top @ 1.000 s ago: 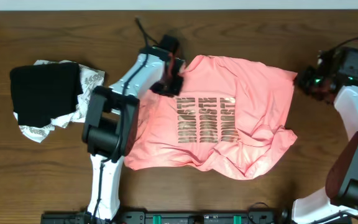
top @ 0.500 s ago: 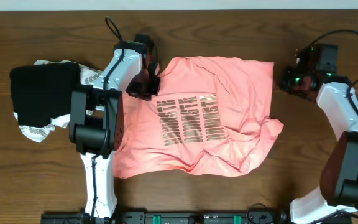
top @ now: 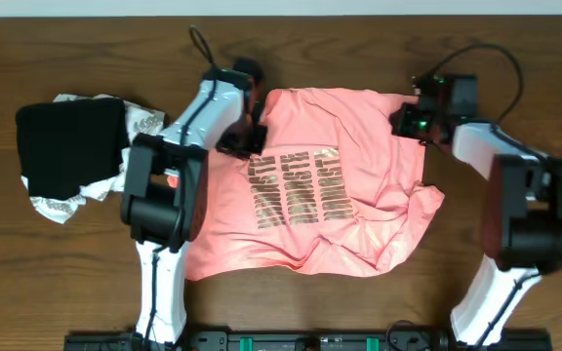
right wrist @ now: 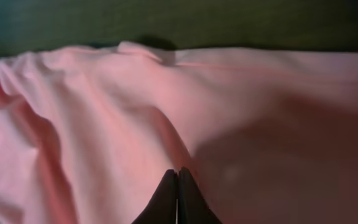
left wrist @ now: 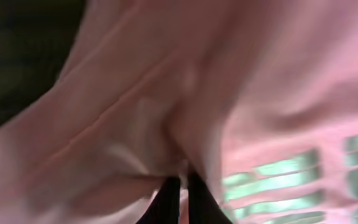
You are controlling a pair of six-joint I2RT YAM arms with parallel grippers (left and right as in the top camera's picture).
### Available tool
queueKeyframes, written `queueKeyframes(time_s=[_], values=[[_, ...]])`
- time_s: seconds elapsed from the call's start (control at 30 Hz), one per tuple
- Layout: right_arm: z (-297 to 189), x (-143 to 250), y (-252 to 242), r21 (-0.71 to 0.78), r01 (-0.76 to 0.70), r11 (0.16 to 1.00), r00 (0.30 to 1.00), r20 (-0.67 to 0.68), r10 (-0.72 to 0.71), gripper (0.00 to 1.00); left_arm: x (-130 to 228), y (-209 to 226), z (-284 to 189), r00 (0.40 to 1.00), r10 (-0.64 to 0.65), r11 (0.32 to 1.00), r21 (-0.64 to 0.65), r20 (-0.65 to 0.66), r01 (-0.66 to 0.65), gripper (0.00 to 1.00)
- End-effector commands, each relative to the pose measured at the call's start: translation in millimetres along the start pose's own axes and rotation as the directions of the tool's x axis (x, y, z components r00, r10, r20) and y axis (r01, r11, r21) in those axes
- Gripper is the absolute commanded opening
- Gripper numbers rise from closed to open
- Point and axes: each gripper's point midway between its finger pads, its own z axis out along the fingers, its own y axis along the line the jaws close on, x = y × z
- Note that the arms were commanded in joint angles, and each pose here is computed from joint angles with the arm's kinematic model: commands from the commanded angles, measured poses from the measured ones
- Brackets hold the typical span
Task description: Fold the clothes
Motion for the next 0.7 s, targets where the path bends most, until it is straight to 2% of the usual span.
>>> queueKeyframes(time_s=[0.0, 0.1, 0.37, 0.67], values=[[18, 10, -3, -0.014, 0.002, 1.000, 1.000, -0.015, -0.002, 0.02, 0, -10, -4, 0.999, 0.039, 0.999, -0.001, 0.015, -0.039, 0.08], [25, 8, -18, 0.043, -0.022, 0.999, 1.000, 0.009, 0.022, 0.02, 1, -13, -3, 0.999, 0.045, 0.999, -0.002, 0.012, -0.045, 0.08], [14, -14, -72, 0.328, -0.016, 0.945, 0.993, 0.114, -0.022, 0.03, 17, -10, 9, 0.998, 0.053, 0.999, -0.004, -0.039, -0.053, 0.08], [-6, -44, -104, 0.398, -0.031, 0.917, 0.975, 0.212, -0.059, 0.04, 48, -4, 34, 0.991, 0.048, 0.999, -0.015, -0.126, -0.050, 0.08]])
